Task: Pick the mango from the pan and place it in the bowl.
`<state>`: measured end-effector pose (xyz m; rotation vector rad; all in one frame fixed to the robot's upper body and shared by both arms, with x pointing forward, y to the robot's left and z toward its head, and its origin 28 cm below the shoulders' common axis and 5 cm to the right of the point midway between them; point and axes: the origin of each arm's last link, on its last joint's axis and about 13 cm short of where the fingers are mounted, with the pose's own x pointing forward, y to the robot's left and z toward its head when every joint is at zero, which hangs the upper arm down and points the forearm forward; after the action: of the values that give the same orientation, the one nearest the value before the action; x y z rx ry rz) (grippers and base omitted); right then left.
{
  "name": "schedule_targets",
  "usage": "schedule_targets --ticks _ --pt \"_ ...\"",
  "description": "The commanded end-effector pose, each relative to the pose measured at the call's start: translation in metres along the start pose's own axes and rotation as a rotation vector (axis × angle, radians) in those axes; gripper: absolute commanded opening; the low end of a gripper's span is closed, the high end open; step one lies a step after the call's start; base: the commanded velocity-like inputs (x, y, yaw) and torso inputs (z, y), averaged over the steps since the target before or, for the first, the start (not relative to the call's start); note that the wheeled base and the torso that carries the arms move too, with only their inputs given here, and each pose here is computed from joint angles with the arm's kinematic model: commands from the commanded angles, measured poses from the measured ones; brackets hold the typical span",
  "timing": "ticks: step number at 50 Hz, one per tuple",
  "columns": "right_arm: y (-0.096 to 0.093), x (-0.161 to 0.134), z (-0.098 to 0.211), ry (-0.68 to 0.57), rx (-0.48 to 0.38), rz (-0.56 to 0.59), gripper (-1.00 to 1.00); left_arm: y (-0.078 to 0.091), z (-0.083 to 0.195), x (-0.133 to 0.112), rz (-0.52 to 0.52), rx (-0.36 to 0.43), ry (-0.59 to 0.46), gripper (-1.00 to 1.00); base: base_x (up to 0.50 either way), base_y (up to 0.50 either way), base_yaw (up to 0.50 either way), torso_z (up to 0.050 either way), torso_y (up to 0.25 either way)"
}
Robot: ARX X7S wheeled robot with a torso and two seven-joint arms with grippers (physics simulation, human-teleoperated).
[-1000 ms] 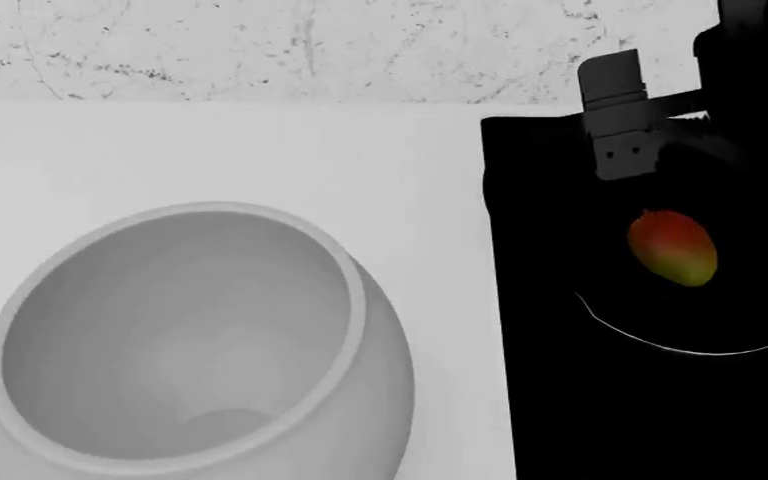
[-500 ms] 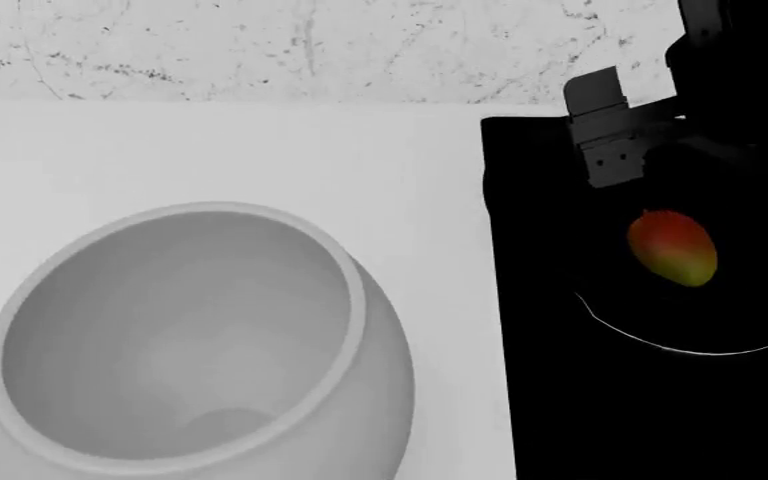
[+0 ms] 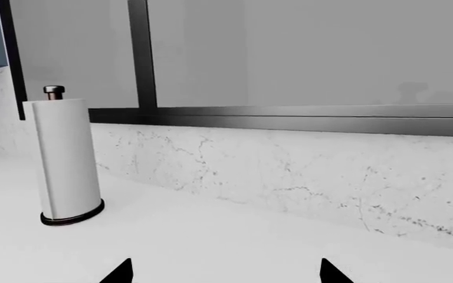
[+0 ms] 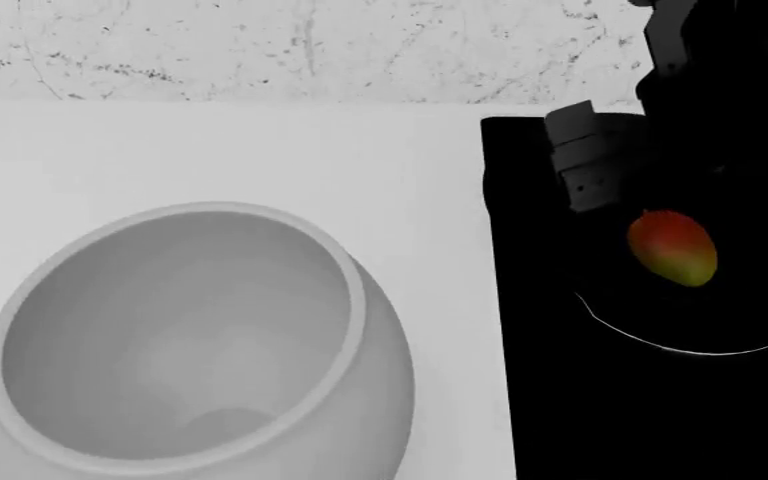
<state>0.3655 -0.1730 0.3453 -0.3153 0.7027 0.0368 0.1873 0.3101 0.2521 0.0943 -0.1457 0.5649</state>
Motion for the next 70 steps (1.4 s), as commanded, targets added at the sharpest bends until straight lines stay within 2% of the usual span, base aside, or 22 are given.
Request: schedule_targets --ticks 1,70 --pt "0.001 0.014 -0.005 0.018 0.017 0.019 1.00 -0.002 0.000 0.000 -0.003 0.006 0.000 1.00 0.00 0.00 0.00 0.000 0.000" --pt "-0.002 0.045 -0.030 0.101 0.059 -0.001 1.00 -0.007 -0.008 0.003 -0.014 0.003 0.010 1.00 0.00 0.00 0.00 0.000 0.000"
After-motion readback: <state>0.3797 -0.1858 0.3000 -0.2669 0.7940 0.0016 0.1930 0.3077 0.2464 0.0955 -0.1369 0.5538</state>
